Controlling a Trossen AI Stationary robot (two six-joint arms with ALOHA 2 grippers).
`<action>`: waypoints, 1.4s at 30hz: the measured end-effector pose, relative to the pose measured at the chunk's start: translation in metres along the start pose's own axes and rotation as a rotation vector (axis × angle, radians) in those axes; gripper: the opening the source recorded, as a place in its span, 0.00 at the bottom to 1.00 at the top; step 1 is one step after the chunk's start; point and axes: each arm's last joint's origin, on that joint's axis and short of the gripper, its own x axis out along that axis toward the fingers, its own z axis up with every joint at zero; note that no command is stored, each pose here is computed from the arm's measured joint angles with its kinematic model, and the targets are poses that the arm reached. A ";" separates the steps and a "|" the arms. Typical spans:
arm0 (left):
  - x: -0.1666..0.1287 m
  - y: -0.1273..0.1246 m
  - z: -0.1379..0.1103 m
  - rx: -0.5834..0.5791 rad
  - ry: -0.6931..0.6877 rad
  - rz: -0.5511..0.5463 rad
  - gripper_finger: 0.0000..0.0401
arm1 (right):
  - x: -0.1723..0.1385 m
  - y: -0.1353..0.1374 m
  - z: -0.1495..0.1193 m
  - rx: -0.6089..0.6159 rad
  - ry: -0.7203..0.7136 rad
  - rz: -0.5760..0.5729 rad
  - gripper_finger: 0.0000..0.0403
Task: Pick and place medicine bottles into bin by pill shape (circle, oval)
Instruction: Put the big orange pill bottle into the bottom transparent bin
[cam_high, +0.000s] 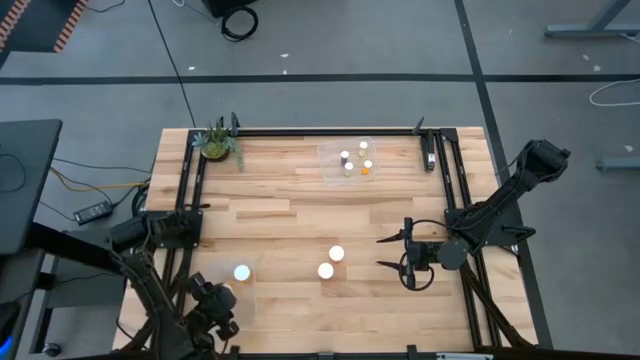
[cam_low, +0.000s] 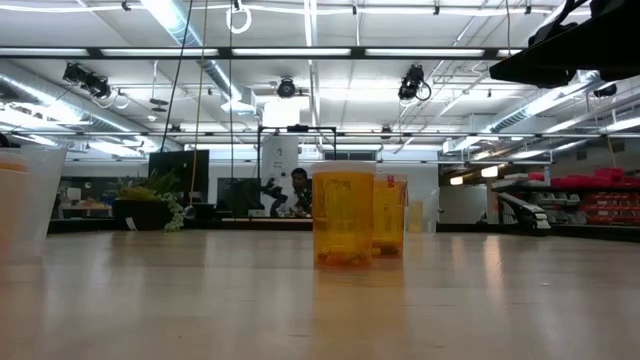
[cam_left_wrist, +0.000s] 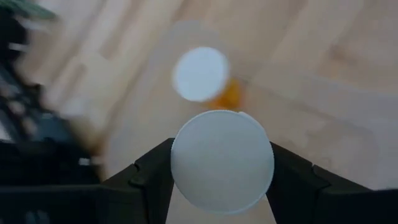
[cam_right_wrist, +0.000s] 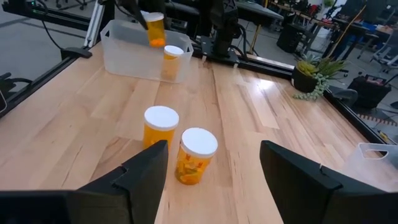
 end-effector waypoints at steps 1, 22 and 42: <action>0.000 -0.002 -0.001 -0.012 0.004 -0.023 0.53 | 0.000 0.000 0.000 0.000 0.000 0.000 0.65; 0.025 -0.036 0.048 0.008 0.180 -0.264 0.56 | 0.001 -0.001 0.001 0.004 -0.003 0.009 0.65; 0.026 -0.043 0.041 -0.060 0.203 -0.323 0.55 | 0.001 0.000 0.001 0.006 -0.003 0.017 0.65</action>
